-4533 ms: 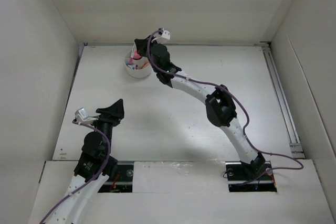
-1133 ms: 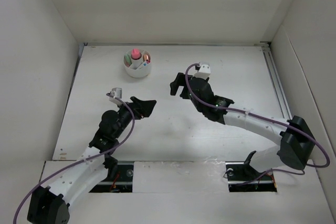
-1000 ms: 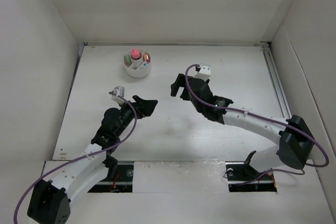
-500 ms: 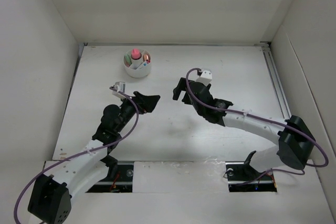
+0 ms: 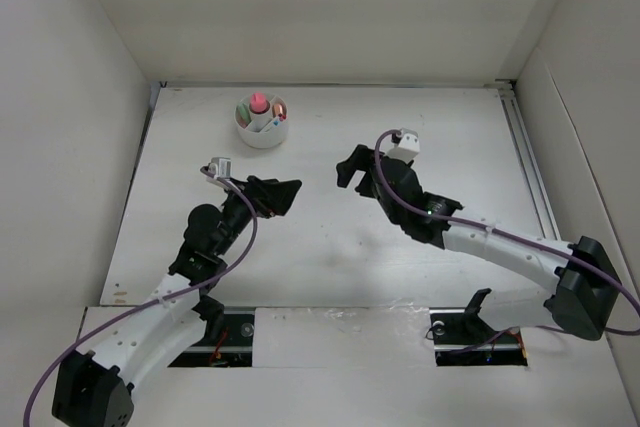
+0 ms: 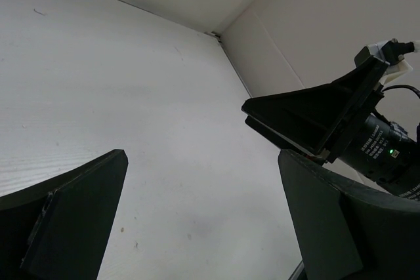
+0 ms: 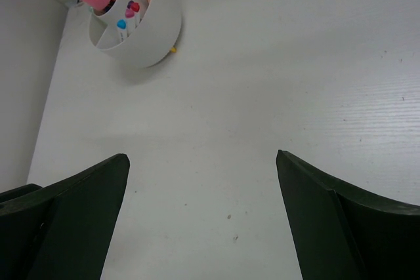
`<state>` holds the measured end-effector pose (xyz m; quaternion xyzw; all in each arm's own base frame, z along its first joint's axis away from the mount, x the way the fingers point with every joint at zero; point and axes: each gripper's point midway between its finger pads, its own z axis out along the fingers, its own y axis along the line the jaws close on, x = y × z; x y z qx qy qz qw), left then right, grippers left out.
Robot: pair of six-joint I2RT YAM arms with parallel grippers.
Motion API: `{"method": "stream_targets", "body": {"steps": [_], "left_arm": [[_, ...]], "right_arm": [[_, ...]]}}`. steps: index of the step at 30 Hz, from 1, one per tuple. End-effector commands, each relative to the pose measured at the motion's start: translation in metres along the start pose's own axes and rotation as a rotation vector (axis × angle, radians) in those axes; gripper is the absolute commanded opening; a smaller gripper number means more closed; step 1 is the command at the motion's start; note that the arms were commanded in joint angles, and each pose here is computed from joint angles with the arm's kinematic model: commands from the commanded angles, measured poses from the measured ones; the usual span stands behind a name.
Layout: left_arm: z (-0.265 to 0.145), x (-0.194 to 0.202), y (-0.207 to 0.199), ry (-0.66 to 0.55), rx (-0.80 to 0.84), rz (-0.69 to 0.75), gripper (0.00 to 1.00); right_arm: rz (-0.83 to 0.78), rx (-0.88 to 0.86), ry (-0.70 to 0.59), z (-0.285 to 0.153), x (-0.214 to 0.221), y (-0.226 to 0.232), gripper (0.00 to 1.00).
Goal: Sort the stationery into containers
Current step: Place the stationery into the container
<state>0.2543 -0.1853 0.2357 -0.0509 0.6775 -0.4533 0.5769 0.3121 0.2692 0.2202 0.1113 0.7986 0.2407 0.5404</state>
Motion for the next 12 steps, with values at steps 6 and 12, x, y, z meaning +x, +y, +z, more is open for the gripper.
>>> {"method": "stream_targets", "body": {"steps": [6,12], "left_arm": [[0.001,-0.018,-0.025,-0.035,0.088,0.027,1.0],[0.006,-0.005,-0.012,0.005,0.054,0.032,1.0]], "right_arm": [[0.002,-0.006,-0.028,0.003,-0.002,0.004,1.0],[-0.004,0.0,-0.022,0.007,0.001,0.004,1.0]]}}
